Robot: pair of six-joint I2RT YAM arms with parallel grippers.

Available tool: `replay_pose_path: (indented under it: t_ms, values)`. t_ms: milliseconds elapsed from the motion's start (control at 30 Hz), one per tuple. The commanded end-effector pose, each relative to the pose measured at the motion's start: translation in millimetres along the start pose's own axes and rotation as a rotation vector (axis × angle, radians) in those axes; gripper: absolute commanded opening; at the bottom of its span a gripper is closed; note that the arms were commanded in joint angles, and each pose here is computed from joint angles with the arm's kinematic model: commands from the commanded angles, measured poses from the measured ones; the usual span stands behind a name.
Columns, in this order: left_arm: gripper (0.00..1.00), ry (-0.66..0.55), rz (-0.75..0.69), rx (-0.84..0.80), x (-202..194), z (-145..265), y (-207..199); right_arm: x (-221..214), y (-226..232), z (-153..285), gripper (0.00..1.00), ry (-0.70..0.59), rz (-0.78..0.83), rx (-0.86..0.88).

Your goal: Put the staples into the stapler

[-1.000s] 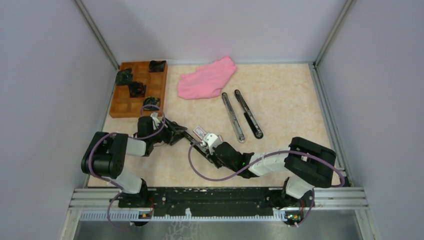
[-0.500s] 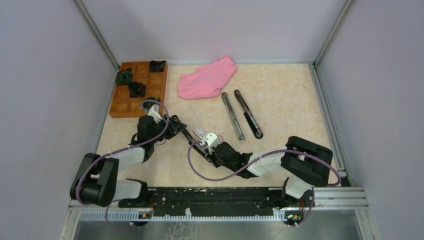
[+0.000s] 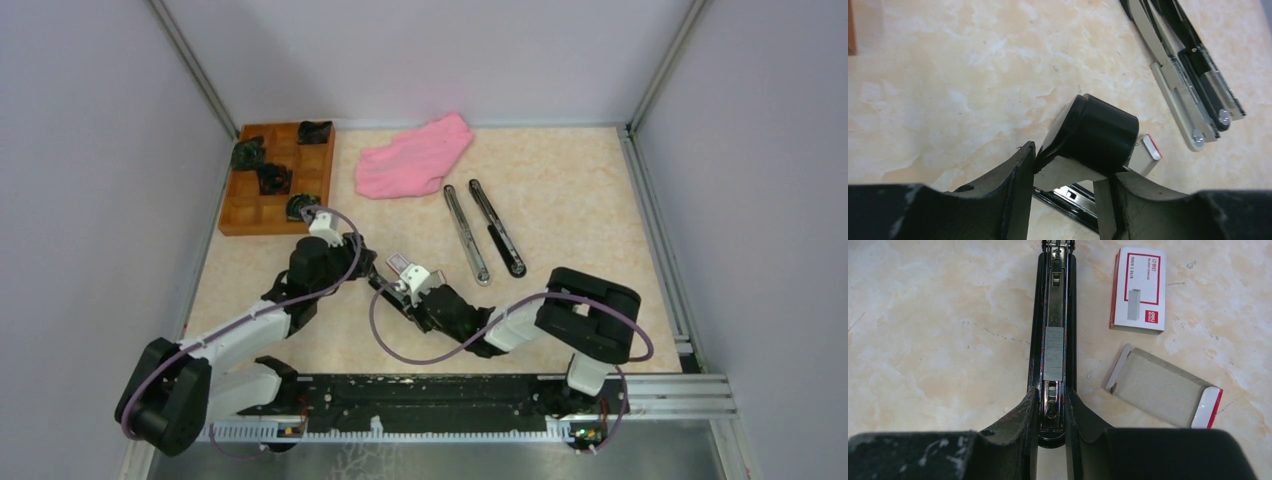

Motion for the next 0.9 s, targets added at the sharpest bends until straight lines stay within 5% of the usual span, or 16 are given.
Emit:
replay_pose_path:
  t_ms: [0,867]
  values:
    - [0.50,-0.018,-0.110,0.053,4.1,4.8,-7.1,24.1,19.9,-15.8,0.00,-0.114,0.031,0.096]
    - [0.63,0.056,-0.268,0.171,-32.3,-2.8,-26.0,37.6,14.4,-44.5,0.00,-0.209,0.062,0.170]
Point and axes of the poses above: each gripper's point midway between its finger pads, its own z axis back along the fingers, its own y axis along the line the jaws close on, x = y × z, the point moved 6 cm from there along z, back along the fingers, and after that the axes turned 5 degrees about -z, right-handed, at the moved point
